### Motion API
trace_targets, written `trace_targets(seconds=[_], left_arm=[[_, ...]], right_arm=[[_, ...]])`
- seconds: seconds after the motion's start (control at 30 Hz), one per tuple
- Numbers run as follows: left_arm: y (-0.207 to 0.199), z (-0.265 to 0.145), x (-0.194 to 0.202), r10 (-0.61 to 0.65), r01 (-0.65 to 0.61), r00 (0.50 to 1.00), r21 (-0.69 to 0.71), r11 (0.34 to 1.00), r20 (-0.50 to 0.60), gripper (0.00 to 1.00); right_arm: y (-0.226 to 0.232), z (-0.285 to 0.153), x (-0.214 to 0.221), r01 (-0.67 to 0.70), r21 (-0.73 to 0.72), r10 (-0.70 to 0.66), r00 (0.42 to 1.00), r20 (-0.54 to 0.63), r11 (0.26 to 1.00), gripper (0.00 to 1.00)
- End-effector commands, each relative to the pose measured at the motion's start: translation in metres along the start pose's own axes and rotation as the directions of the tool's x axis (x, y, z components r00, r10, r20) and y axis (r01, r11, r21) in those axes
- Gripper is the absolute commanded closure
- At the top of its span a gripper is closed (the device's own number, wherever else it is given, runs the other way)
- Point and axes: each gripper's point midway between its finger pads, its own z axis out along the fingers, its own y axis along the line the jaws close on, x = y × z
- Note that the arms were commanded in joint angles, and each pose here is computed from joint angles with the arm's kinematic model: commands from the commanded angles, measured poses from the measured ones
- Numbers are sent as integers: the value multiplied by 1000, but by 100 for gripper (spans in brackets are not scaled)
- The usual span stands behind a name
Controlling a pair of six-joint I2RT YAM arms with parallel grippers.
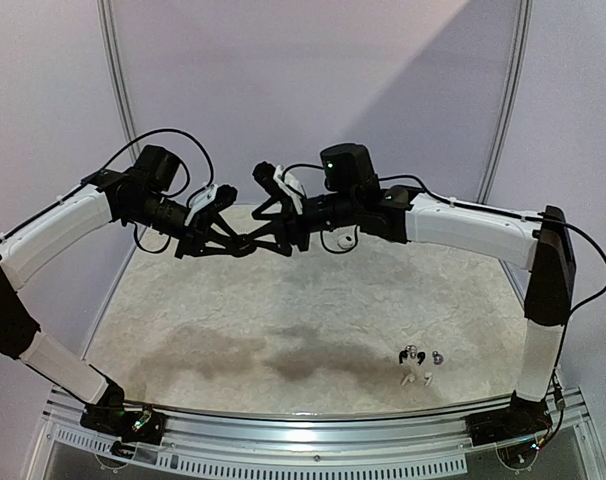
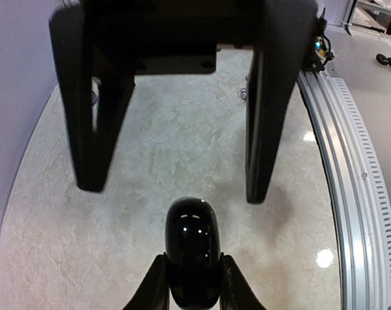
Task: Insert the wireless bluetooth earbuds into the charging case
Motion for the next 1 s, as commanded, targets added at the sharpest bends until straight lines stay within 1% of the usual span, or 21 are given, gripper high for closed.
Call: trace_targets(seconds=[0.0, 0.23, 0.3, 0.4, 0.47, 0.6, 0.73, 0.77, 0.8, 0.83, 0.87, 0.9, 0.93, 0.97], left_arm=[[-7, -2, -9, 33, -33, 999, 17, 999, 10, 100], [-7, -1, -9, 26, -27, 1000, 19, 999, 16, 100], [-8, -1, -9, 24, -24, 1000, 20, 999, 16, 100], [-8, -1, -9, 22, -22, 1000, 22, 1000, 19, 100], [-9, -1, -10, 21, -21, 1000, 24, 999, 20, 100], [-11, 1, -9, 17, -17, 1000, 33, 999, 17, 100], [-12, 1, -10, -24, 23, 999, 38, 999, 23, 100], [-11, 1, -10, -47, 46, 999, 31, 998, 27, 94], [-7, 0, -11, -85, 84, 996, 15, 996, 30, 71], [0, 0, -11, -131, 132, 991, -11, 991, 37, 40], [8, -3, -10, -184, 186, 982, -46, 981, 43, 24], [13, -6, -9, -228, 232, 972, -61, 971, 63, 19], [17, -10, -11, -260, 266, 960, -62, 962, 100, 18], [15, -15, -16, -280, 287, 949, -32, 957, 147, 17]], right_arm=[[17, 14, 34, -85, -118, 76, 994, -80, 989, 33], [13, 19, 37, -70, -105, 62, 995, -78, 992, 52], [12, 20, 41, -80, -103, 71, 994, -87, 991, 56], [12, 21, 42, -74, -101, 64, 994, -93, 992, 59], [12, 22, 41, -70, -104, 61, 994, -92, 992, 63], [12, 24, 37, -69, -113, 60, 995, -84, 991, 80], [15, 24, 33, -78, -131, 69, 995, -70, 988, 95], [15, 23, 32, -82, -130, 74, 995, -69, 988, 98], [15, 22, 31, -84, -128, 76, 995, -64, 988, 100], [14, 19, 29, -85, -124, 79, 995, -55, 989, 100], [13, 13, 22, -82, -115, 79, 996, -30, 990, 100], [12, 10, 20, -79, -109, 78, 997, -9, 991, 100], [10, 3, 12, -72, -100, 75, 997, 25, 992, 100], [9, -2, 7, -71, -95, 77, 995, 65, 993, 100]])
